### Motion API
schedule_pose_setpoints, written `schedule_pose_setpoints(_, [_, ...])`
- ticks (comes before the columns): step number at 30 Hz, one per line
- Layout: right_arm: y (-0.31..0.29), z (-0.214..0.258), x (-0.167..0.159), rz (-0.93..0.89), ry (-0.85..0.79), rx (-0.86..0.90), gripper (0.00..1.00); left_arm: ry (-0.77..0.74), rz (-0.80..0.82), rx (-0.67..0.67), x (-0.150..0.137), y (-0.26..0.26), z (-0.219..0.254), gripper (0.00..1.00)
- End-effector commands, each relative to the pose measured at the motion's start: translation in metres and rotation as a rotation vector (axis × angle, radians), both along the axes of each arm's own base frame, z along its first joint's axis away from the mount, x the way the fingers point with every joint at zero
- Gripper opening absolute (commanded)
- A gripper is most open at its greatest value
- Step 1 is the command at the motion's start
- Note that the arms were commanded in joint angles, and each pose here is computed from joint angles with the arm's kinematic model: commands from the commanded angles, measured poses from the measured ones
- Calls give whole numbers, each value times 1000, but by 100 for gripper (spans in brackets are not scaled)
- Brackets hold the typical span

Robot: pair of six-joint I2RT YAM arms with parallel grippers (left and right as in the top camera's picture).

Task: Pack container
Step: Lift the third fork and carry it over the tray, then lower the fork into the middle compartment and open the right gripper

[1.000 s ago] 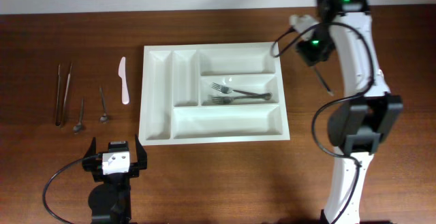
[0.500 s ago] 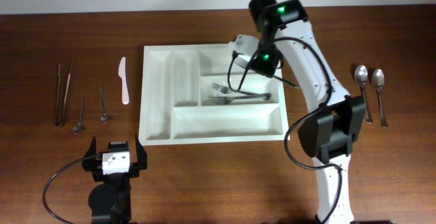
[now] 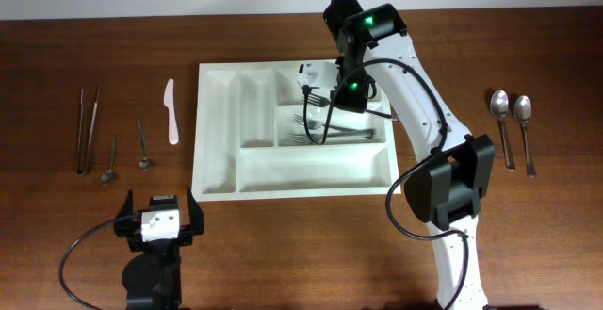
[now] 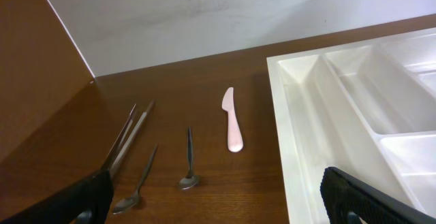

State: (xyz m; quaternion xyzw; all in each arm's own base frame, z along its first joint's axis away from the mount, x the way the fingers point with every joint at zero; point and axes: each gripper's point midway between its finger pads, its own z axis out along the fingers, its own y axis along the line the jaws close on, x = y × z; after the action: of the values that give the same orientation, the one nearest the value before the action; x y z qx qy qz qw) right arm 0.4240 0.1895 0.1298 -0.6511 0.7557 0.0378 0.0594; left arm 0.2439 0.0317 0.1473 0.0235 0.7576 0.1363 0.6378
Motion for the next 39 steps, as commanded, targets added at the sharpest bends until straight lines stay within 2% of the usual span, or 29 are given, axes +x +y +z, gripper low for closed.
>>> schedule_pose_setpoints(1, [11,4,-3,97,-6,41,4,-4,-16,7,0,-3,0,99])
schedule_pose_setpoints(14, [8,2,-2,173,-17,26,4,-4,-16,7,0,-3,0,99])
schedule_pose_setpoints(24, [8,2,-2,383,-49,18,4,-4,-16,7,0,-3,0,99])
schedule_pose_setpoints(39, [14,-8,-3,335,-16,46,4,-4,-16,7,0,-3,0,99])
